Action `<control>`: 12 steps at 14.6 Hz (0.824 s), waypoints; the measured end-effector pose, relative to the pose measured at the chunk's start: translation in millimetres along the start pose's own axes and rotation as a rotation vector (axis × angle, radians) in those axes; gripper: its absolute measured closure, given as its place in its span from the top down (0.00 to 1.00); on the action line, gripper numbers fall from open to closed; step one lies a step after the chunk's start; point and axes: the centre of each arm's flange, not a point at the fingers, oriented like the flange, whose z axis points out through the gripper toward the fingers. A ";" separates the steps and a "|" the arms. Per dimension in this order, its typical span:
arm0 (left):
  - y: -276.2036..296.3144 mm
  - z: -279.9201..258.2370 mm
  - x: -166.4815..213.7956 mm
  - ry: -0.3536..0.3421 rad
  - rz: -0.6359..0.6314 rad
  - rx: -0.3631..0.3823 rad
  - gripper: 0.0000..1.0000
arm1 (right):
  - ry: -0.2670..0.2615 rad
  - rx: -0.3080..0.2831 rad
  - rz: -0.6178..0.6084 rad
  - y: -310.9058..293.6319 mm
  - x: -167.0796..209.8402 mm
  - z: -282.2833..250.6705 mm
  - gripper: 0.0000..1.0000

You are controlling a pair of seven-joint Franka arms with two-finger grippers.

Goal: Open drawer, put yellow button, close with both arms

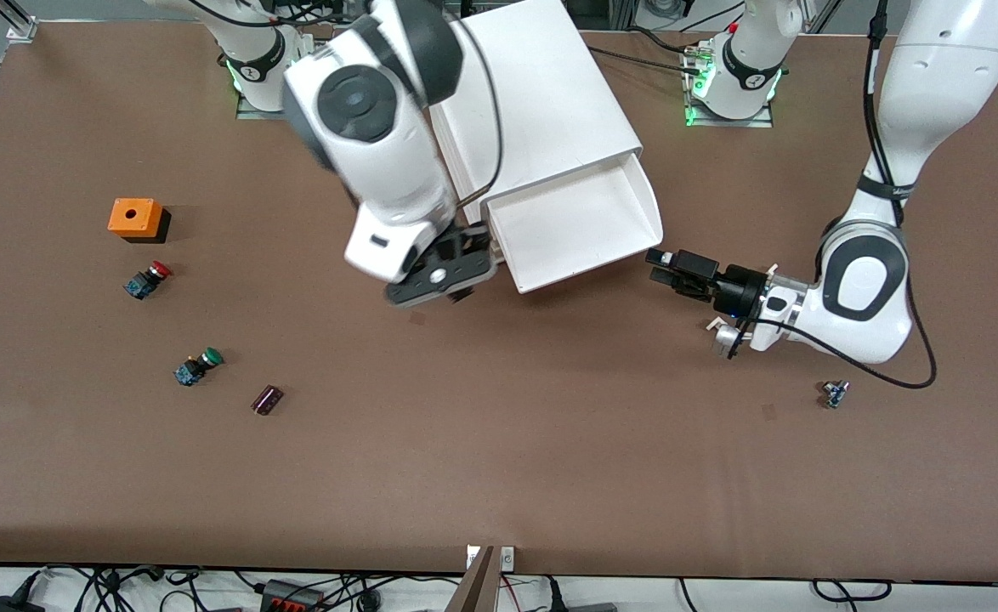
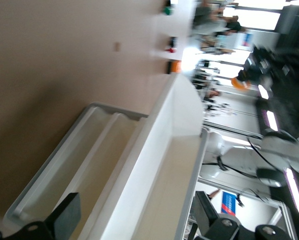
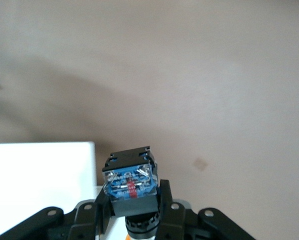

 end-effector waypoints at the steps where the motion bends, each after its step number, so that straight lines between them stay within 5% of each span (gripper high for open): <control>1: 11.0 -11.8 0.0 -0.004 -0.062 0.085 1.00 | 0.004 0.005 -0.004 -20.8 -7.4 2.2 0.41; 9: 18.7 -66.7 -6.0 0.045 -0.427 0.796 1.00 | 0.057 0.053 0.087 -112.6 -34.0 42.0 0.41; 12: 14.6 -75.6 -1.0 0.109 -0.454 1.019 1.00 | 0.043 0.051 0.165 -129.5 -37.1 70.7 0.41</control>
